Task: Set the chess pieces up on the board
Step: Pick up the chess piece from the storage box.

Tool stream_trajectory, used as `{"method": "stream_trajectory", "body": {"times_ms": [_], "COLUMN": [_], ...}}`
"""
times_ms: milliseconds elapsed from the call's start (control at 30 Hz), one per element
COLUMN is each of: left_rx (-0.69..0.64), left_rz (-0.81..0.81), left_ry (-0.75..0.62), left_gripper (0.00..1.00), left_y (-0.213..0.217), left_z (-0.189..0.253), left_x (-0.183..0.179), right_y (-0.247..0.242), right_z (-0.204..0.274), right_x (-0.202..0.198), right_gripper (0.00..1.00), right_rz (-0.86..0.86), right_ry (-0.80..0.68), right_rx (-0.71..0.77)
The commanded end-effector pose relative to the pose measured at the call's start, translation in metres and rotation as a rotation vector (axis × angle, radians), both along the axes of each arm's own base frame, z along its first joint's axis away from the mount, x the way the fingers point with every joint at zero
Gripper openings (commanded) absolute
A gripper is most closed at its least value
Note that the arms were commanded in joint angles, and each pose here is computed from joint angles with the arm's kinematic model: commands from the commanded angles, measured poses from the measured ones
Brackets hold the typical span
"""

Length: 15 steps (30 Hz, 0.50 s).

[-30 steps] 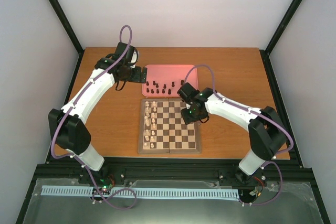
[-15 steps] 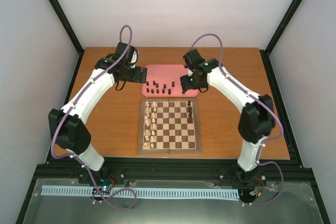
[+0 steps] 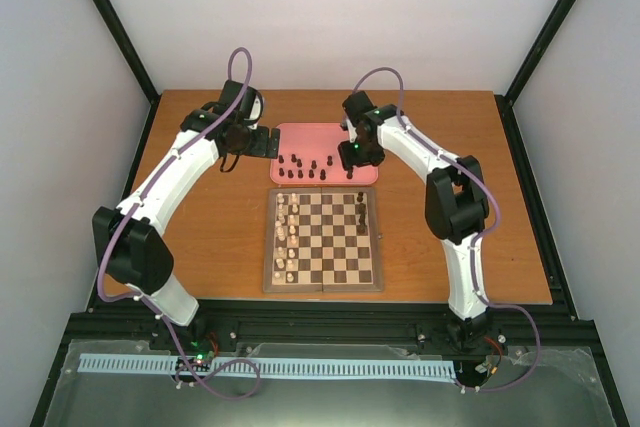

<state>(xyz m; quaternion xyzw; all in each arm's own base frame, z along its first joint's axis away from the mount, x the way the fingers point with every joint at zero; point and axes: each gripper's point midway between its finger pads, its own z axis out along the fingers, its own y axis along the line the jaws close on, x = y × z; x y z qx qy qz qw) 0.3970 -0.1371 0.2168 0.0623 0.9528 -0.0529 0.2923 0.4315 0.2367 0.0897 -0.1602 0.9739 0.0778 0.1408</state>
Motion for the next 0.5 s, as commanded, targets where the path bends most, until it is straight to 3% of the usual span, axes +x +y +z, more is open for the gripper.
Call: {"method": "stream_trajectory", "body": {"times_ms": [0, 467], "left_rx": [0.012, 0.03], "left_rz": [-0.018, -0.015], "left_ry": [-0.024, -0.012], "left_gripper": [1.0, 1.0], "left_y": [-0.004, -0.002], "left_z": [0.01, 0.003], "left_x": [0.007, 0.008], "right_y": [0.006, 0.011], "right_z": [-0.007, -0.034], "right_x": [0.004, 0.008], "right_gripper": [0.58, 0.47], "right_rz": [0.033, 0.031], "right_ry": [0.027, 0.08], "right_rx": [0.018, 0.014]}}
